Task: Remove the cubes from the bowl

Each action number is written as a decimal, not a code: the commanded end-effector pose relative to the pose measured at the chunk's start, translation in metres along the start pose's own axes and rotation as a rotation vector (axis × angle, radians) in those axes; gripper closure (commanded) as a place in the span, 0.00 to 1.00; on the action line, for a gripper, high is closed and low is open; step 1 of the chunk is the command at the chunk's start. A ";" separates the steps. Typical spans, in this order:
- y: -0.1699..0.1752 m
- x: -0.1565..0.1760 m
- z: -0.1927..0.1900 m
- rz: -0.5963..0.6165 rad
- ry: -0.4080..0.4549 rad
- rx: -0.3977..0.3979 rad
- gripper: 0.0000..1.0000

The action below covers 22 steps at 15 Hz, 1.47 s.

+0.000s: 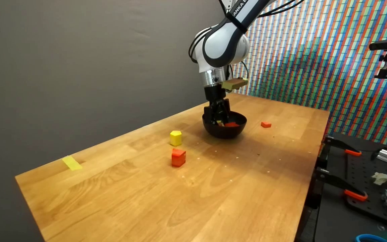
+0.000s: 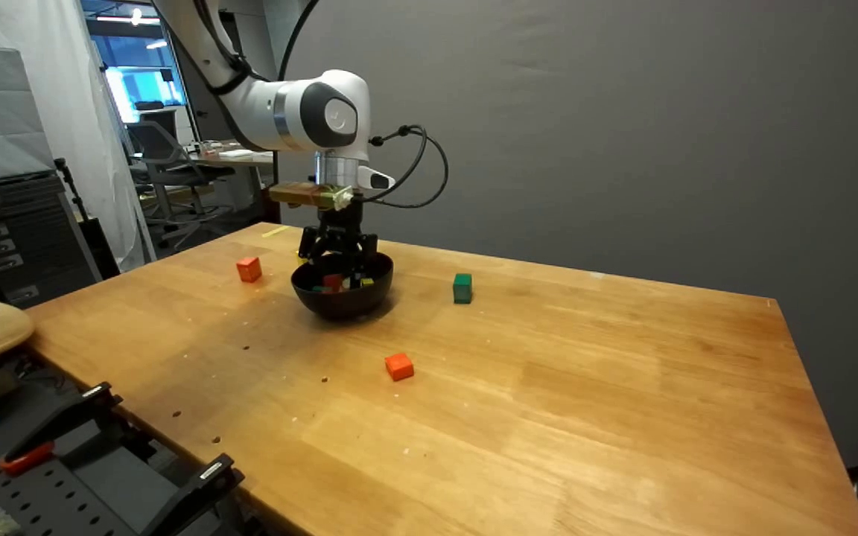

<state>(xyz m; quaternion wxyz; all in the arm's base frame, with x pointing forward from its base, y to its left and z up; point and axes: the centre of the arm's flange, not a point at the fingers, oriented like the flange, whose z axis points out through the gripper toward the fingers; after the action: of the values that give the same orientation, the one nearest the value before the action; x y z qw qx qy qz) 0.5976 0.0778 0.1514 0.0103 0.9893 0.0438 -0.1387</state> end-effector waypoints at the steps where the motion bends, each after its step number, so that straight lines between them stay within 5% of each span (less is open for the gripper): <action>1: -0.015 0.018 0.003 -0.039 0.035 -0.051 0.51; 4: -0.021 0.022 0.000 -0.055 0.047 -0.071 0.60; 5: -0.021 0.023 -0.001 -0.056 0.051 -0.077 0.74; 9: -0.017 0.020 -0.014 -0.049 0.067 -0.051 0.79; 12: -0.008 0.008 -0.049 -0.032 0.114 -0.054 0.99; 16: -0.001 -0.001 -0.093 0.003 0.192 -0.065 0.92; 18: -0.002 0.002 -0.099 0.009 0.191 -0.049 0.68; 22: -0.005 0.008 -0.079 0.014 0.152 0.022 0.45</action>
<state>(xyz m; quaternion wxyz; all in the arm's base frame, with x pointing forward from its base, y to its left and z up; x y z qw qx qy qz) 0.6318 0.0857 0.2369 0.0230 0.9974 0.0462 -0.0512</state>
